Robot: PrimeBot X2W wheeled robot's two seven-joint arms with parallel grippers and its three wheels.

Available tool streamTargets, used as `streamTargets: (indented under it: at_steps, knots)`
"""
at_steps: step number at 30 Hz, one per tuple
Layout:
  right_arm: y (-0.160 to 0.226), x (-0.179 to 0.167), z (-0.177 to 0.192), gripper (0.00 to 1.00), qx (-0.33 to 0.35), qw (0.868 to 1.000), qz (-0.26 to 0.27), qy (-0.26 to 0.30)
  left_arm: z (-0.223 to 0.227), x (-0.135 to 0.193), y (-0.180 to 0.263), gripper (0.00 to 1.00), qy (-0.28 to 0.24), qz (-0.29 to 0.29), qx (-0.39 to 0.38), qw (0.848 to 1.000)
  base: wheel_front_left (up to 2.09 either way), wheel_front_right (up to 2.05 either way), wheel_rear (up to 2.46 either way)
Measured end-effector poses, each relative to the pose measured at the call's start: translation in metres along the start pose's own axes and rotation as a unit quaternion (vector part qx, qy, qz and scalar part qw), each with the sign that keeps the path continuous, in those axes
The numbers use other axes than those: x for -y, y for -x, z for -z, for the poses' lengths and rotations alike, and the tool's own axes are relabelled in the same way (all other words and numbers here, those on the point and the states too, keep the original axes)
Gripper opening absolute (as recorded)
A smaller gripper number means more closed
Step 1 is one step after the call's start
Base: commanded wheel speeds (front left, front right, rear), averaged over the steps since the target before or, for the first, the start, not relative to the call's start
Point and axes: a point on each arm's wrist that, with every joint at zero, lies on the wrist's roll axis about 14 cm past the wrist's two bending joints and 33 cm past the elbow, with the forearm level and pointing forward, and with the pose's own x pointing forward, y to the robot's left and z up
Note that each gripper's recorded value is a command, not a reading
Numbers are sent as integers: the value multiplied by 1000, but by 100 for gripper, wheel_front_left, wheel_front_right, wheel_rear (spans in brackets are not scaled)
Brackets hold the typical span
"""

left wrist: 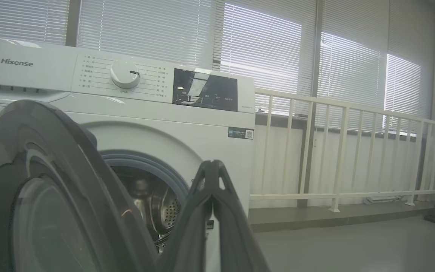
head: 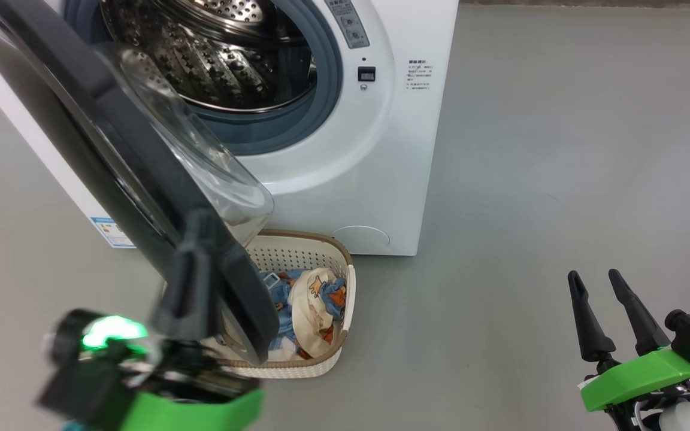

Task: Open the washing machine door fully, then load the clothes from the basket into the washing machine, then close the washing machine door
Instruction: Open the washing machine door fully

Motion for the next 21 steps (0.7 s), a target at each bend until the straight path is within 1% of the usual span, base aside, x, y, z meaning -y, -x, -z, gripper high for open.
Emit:
streamTargets:
  at_steps: [3, 7, 9, 13, 21]
  knots:
    - [1, 2, 1, 100, -1, 1000, 3, 0, 17, 25, -1, 0, 30, 32, -26, 999, 0, 0, 0]
    - [2, 4, 2, 100, -2, 1000, 6, -1, 48, 40, 3, 0, 78, 37, -73, 994, 0, 0, 0]
    - [2, 5, 2, 100, -2, 1000, 8, 0, 63, 45, 6, 0, 91, 40, -97, 990, 0, 0, 0]
    - [1, 7, 3, 100, -4, 1000, 9, -1, 91, 47, 12, 0, 106, 36, -140, 984, 0, 0, 0]
    - [0, 6, 4, 100, -5, 1000, 8, -1, 128, 29, 22, 0, 114, 0, -189, 975, 0, 0, 0]
